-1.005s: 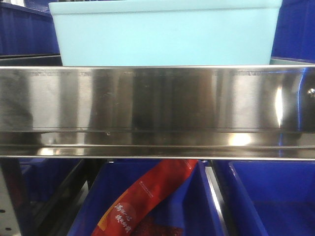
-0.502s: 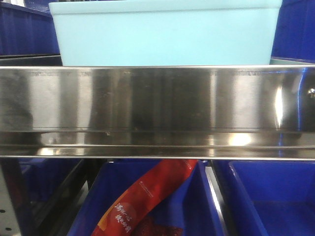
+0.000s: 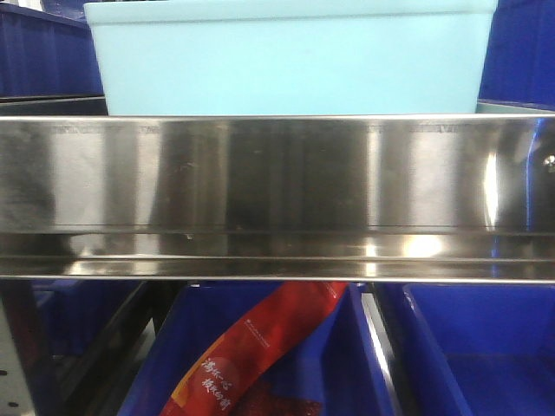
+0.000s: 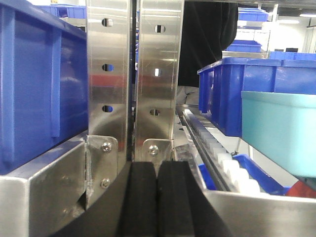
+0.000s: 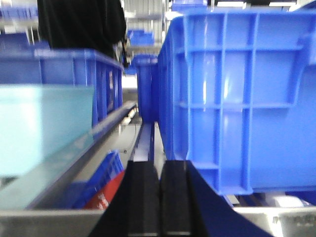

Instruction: Fetch blue bin and place on conveyor start

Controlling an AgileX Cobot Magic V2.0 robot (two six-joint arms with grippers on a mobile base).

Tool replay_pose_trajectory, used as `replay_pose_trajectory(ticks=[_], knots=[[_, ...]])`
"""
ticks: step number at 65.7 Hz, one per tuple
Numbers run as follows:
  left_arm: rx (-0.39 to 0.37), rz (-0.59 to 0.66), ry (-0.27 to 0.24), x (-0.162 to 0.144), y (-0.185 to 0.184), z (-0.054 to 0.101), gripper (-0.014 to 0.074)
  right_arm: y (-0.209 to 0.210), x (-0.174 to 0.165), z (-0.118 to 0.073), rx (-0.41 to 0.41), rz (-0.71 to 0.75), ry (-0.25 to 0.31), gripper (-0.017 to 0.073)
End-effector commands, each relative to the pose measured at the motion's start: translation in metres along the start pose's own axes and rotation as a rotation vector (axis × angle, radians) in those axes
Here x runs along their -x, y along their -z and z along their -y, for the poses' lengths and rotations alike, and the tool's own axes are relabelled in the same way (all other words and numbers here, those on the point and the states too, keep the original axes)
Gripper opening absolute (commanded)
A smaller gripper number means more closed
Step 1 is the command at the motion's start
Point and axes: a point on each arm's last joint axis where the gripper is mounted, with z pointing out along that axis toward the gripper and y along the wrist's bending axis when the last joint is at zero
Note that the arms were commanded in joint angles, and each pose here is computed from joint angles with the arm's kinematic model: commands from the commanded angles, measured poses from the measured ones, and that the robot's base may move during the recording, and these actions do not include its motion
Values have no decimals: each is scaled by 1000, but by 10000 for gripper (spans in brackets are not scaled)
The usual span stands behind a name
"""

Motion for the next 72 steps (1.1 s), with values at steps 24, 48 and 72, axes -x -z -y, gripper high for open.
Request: replay_pose_trajectory(ticks=[24, 48, 72], knots=[[15, -11, -54, 113, 9, 1, 333, 1, 118, -12, 39, -107, -5, 303], [-93, -206, -102, 148, -38, 11, 495, -39, 131, -15, 73, -235, 101, 538], [-461, -486, -126, 172, -129, 81, 495, -103, 170, -46, 269, -463, 122, 538]])
